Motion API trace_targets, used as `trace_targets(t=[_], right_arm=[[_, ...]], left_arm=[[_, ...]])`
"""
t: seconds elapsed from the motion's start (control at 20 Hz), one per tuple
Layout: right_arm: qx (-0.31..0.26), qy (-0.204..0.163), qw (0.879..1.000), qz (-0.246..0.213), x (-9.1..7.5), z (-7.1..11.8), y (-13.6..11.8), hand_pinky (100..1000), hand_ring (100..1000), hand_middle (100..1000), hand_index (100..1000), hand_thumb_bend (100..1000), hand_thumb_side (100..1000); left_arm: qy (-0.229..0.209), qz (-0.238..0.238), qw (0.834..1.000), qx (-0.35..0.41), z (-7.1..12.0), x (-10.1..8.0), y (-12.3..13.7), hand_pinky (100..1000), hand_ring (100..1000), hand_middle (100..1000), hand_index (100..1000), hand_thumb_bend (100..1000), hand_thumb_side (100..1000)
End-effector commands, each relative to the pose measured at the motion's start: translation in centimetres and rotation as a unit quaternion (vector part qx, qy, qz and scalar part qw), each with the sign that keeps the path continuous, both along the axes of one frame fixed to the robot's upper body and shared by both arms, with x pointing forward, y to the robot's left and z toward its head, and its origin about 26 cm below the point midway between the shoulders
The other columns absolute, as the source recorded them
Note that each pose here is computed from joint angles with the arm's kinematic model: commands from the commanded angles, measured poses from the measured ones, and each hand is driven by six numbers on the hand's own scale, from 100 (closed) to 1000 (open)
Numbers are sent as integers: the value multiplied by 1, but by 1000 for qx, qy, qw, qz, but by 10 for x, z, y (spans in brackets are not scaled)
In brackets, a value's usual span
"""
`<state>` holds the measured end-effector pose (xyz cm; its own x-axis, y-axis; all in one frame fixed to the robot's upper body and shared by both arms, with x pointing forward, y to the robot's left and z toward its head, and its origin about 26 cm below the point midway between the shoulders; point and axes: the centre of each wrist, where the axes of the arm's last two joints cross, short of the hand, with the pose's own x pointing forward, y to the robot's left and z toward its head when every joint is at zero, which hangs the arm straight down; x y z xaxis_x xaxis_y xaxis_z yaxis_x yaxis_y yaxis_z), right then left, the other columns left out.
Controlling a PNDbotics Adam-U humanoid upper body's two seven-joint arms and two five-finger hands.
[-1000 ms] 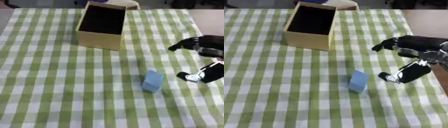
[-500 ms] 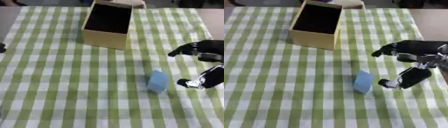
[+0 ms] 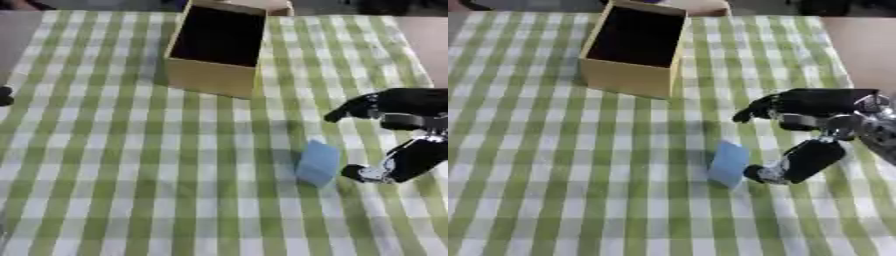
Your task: Pick up objects on the table and place them in the box.
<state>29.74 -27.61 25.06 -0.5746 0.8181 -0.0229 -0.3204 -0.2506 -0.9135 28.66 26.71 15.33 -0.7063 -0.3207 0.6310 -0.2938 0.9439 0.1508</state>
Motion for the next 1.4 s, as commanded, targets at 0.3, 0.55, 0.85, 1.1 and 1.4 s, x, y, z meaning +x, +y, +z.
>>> trace_targets(t=[0.3,0.55,0.85,1.1,1.4], right_arm=[[-11,-12,1000,-21,11,-3,1,865,981,868,987,422,735],[-10,-1,1000,-25,15,-11,4,861,980,865,984,397,734],[-11,14,999,-32,20,-21,7,860,976,863,982,406,758],[-18,30,999,-32,24,-29,10,854,928,853,980,416,775],[-31,25,999,-28,25,-33,13,799,786,727,924,407,720]], left_arm=[[-12,-10,1000,5,8,-1,-2,618,614,625,685,172,686],[-11,-12,1000,4,8,-1,-3,618,614,626,685,170,687],[-11,-13,1000,3,8,-1,-3,618,614,626,685,168,687],[-10,-14,1000,3,8,-1,-4,619,614,626,685,165,687],[-10,-15,1000,3,8,-1,-4,619,614,626,685,164,688]])
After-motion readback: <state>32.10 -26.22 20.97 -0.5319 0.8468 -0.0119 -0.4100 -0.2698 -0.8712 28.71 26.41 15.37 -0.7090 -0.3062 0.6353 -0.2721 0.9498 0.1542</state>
